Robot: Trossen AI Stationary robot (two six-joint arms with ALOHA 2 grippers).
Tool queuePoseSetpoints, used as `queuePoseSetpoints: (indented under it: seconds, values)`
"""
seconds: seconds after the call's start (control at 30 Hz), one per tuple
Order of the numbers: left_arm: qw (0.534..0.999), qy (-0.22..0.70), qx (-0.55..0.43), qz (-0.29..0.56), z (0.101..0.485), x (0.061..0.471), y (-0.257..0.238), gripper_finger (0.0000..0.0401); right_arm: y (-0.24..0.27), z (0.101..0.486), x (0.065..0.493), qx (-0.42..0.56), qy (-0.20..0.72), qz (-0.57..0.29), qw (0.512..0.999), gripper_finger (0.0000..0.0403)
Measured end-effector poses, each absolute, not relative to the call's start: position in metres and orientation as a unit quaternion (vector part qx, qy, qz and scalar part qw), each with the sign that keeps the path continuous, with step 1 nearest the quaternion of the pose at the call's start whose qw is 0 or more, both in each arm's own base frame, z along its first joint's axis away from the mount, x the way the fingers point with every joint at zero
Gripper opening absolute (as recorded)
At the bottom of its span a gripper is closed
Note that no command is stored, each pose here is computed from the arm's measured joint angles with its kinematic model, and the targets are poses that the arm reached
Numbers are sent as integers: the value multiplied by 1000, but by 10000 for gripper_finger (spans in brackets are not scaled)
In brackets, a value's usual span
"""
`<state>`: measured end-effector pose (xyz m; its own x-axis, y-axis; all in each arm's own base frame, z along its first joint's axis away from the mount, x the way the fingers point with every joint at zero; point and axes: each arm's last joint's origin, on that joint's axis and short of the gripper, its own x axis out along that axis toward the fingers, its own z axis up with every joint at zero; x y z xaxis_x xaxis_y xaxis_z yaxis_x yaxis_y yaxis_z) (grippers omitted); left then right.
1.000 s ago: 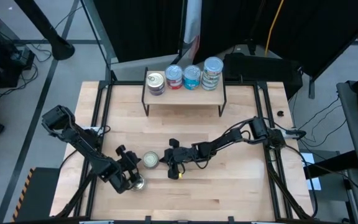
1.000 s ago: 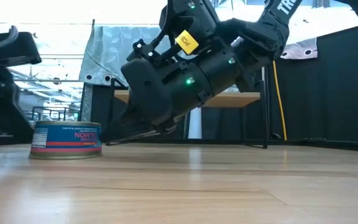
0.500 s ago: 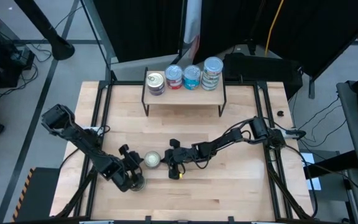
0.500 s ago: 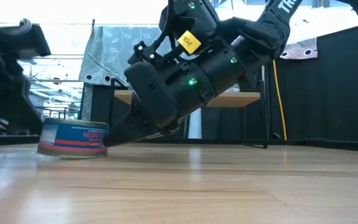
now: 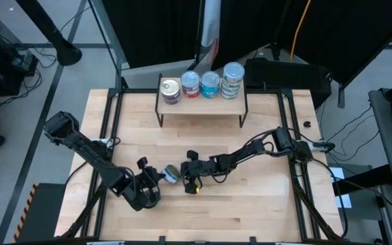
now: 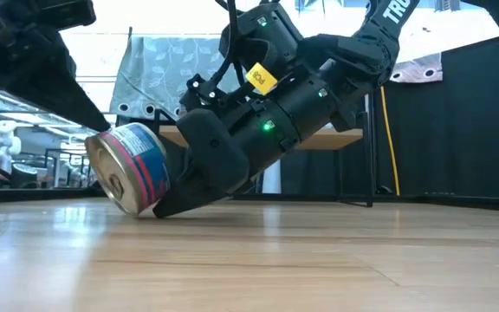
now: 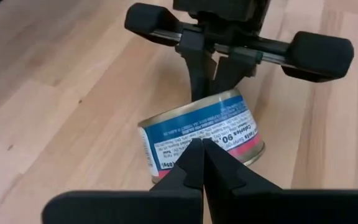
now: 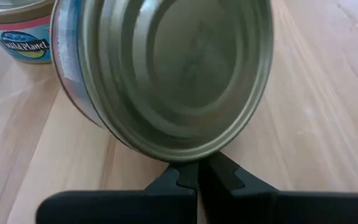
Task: Stack canned seafood by type on shelf
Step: Stack the blue pink tuna can on top of the other blue tuna cans on the shelf
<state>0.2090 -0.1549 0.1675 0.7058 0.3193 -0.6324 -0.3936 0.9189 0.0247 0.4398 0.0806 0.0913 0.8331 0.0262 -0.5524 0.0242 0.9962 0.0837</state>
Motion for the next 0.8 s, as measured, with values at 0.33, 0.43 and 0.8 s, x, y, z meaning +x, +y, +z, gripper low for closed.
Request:
queuePoseSetpoints:
  seconds: [0.33, 0.43, 0.8]
  values:
    - [925, 325, -33, 192, 170, 220, -147, 0, 77, 90, 438, 29, 311, -1, 950, 0]
    - [927, 320, -29, 194, 171, 224, -144, 0, 76, 89, 437, 27, 320, -1, 947, 0]
    - [925, 332, -18, 185, 171, 234, -133, 0, 68, 101, 419, -11, 423, -8, 906, 0]
